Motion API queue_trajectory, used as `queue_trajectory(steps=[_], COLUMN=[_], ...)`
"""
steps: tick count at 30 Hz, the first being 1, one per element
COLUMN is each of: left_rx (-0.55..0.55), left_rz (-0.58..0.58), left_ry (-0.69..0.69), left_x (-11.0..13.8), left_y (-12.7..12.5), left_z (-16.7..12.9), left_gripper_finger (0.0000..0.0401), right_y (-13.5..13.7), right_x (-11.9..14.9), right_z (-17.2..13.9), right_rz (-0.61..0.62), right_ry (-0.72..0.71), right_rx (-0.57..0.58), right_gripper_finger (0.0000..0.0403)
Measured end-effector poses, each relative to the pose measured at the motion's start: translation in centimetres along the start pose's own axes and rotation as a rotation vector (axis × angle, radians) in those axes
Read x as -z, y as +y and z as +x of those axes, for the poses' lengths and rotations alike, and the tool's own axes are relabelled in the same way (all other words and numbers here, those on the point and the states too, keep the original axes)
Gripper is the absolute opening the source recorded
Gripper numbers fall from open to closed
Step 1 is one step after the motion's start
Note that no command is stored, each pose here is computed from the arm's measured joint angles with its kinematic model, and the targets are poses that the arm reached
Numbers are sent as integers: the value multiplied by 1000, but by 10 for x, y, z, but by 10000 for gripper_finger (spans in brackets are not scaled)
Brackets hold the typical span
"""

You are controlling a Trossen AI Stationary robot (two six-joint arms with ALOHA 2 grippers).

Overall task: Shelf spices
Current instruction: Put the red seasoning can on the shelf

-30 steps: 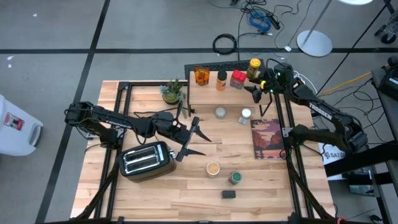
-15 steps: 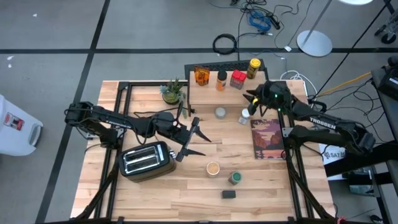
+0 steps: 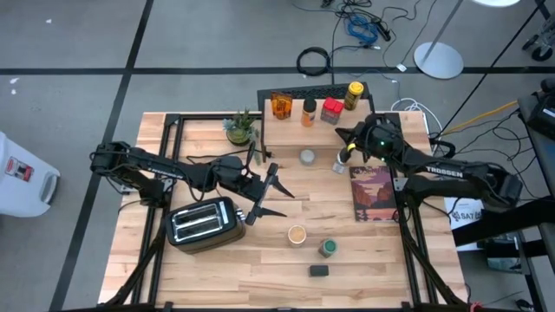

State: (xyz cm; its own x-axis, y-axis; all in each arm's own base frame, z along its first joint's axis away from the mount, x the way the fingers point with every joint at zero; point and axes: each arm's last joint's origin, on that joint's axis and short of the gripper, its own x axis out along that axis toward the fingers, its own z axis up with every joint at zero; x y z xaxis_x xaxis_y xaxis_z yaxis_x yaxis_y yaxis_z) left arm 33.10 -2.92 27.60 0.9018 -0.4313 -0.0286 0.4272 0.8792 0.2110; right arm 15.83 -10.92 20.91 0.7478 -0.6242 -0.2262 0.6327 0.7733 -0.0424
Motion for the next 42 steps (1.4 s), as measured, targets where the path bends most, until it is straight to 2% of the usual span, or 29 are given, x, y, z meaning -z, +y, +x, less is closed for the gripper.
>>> queue_trajectory(steps=[5,10,13,18,21,32,38,42], left_rx=[0,5,7,7,7,8,10,12], left_rz=[-1,-16,-19,-2,6,4,3,0], left_ry=[0,23,30,30,29,30,32,38], left_x=[0,2,3,3,3,3,3,4], left_y=[0,-1,-1,-1,-1,-1,-1,-1], left_z=[0,0,0,0,0,0,0,0], left_gripper_finger=[272,272,272,272,272,272,272,272], right_y=[7,17,20,21,22,22,25,30], right_x=[6,3,4,10,13,15,14,8], right_z=[10,13,13,16,19,29,28,29], right_rz=[0,-3,-9,25,32,83,136,126], right_ry=[18,-40,-35,-4,10,-39,-55,-33], right_rx=[58,143,202,236,272,329,315,301], right_gripper_finger=[4,7,27,78,93,73,71,71])
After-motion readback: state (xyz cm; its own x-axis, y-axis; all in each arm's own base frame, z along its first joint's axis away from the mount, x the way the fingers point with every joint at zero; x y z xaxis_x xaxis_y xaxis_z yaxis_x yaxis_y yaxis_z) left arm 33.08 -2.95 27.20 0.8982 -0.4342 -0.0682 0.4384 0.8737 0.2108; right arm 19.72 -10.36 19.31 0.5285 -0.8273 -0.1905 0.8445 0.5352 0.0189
